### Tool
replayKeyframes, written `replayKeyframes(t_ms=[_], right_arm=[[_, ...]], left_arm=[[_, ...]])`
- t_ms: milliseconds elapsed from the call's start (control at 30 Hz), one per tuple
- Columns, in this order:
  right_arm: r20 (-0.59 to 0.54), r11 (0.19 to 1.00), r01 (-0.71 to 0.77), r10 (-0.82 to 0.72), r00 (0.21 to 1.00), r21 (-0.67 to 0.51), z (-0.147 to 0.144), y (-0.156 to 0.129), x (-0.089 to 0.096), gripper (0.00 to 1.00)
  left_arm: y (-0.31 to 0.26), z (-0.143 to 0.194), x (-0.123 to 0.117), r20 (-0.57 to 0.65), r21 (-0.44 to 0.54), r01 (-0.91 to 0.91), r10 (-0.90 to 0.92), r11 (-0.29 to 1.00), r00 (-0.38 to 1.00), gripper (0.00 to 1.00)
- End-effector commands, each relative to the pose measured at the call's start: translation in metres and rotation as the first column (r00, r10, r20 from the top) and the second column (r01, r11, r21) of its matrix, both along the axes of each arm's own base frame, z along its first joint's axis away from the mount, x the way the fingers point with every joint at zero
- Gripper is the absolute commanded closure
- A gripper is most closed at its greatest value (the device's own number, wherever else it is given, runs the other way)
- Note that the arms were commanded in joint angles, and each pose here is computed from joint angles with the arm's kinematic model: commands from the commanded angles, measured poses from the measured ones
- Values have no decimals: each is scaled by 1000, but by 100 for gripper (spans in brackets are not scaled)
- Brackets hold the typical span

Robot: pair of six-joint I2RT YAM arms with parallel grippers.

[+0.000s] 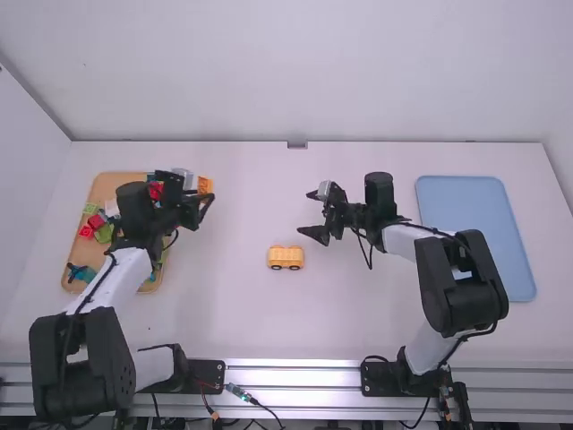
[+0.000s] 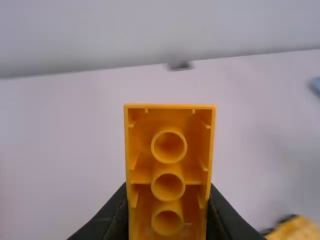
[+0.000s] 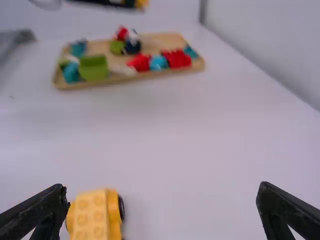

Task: Assemble lego blocks to make yellow taxi

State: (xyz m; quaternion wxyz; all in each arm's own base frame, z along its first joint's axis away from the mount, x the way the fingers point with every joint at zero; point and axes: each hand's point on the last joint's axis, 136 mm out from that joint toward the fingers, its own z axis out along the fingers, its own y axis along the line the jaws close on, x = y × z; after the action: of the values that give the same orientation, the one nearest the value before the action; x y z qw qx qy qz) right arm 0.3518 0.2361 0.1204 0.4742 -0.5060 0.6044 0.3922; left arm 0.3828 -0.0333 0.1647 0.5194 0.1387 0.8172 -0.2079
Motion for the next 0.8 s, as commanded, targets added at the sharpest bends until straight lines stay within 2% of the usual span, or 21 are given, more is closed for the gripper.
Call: replayKeyframes(t_ms=[0,300,367,467,533,600,767], right_arm=[[-26,972,-176,182,983,154,43,7,-24,1],[16,947,-229,231,973,225,79,10,-26,2],[-8,942,-233,242,970,241,86,14,-29,7],[-44,938,-233,252,967,256,92,19,-32,8],[-70,934,-240,267,961,264,94,23,-35,14],[-85,932,-246,277,957,266,94,27,-38,20],[-94,928,-260,294,951,266,93,31,-43,25]], left_arm=[[-61,11,-26,61,-101,282,-277,954,959,98],[-143,22,-46,185,-168,572,-544,803,819,98],[-157,21,-48,209,-165,619,-586,768,783,98],[-169,21,-53,230,-158,669,-632,726,740,98],[-178,22,-56,257,-146,711,-668,687,698,98],[-182,22,-56,272,-135,720,-673,681,688,98],[-183,23,-55,305,-111,730,-676,674,670,98]])
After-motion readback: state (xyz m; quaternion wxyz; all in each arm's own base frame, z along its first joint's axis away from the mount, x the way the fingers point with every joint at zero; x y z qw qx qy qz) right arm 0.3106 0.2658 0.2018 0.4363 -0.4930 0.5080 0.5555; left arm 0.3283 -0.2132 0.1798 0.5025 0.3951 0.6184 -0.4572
